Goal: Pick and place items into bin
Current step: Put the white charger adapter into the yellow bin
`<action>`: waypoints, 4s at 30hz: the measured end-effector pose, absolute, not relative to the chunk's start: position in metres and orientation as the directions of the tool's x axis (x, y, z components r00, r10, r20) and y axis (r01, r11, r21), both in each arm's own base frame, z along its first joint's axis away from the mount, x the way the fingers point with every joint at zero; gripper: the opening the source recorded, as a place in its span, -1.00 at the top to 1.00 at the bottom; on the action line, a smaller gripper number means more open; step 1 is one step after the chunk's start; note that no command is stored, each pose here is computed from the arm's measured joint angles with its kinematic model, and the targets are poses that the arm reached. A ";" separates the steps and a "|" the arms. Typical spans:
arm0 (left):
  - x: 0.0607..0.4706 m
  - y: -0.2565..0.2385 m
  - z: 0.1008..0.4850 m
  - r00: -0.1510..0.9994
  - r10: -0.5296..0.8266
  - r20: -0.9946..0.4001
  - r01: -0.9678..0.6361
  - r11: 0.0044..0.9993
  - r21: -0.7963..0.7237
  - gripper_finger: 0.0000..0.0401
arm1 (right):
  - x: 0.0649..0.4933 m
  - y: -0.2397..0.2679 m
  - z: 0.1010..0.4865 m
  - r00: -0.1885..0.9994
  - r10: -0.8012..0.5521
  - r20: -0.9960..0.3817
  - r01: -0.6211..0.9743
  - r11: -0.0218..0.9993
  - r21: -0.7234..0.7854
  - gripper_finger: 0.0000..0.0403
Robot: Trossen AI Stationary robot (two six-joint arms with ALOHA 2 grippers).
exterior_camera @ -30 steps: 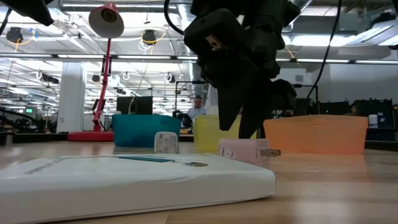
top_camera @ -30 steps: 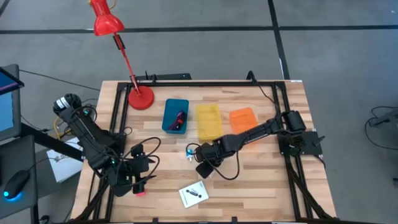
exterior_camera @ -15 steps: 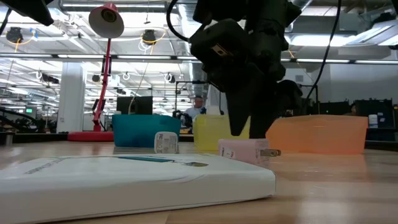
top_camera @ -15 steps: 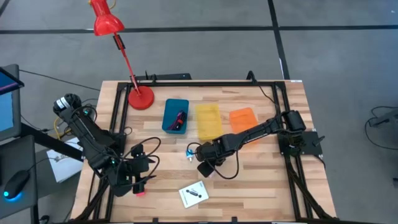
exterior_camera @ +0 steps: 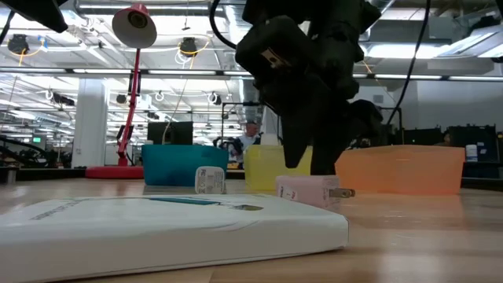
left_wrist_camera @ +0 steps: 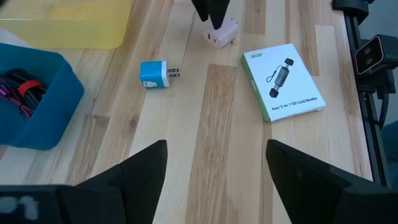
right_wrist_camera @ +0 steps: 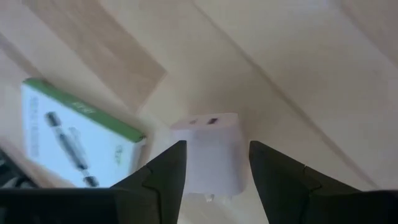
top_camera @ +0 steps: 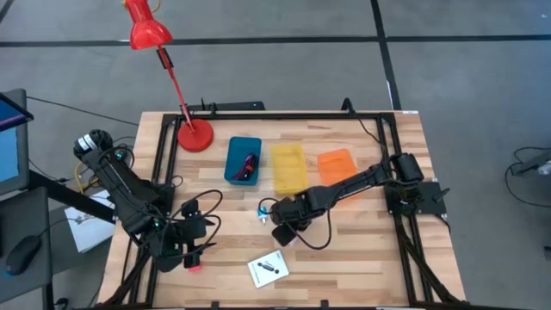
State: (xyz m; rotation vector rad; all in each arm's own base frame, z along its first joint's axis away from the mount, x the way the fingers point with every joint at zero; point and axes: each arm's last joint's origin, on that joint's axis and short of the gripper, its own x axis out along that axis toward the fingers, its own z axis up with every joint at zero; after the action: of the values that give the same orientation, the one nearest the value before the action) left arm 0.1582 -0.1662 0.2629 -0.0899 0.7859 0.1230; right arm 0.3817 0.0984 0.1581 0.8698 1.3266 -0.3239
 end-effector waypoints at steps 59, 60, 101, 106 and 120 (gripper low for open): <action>0.158 -0.166 0.263 0.701 0.077 -0.709 -0.145 0.989 -0.036 -0.31 | 0.404 0.131 0.162 0.119 0.093 -0.989 0.559 0.817 0.144 -0.37; 0.158 -0.166 0.263 0.701 0.076 -0.709 -0.144 0.989 -0.037 -0.31 | 0.405 0.131 0.166 0.100 0.085 -0.991 0.556 0.821 0.127 -0.37; 0.158 -0.167 0.262 0.688 0.060 -0.723 -0.134 0.990 -0.045 -0.31 | 0.401 0.171 0.192 -0.019 0.085 -0.996 0.969 0.247 0.002 -0.37; 0.158 -0.167 0.262 0.688 0.060 -0.723 -0.134 0.990 -0.045 -0.31 | 0.399 0.177 0.186 -0.039 0.093 -0.995 0.976 0.216 -0.018 -0.37; 0.158 -0.167 0.262 0.688 0.060 -0.723 -0.134 0.990 -0.045 -0.31 | 0.400 0.180 0.184 0.001 0.080 -0.997 0.984 0.175 0.015 -0.37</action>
State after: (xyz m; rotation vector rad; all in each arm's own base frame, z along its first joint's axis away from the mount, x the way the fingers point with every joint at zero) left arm 0.1583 -0.1669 0.2622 -0.0970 0.8049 0.1090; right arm 0.4002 0.1804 0.1838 1.1379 1.3396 -1.0335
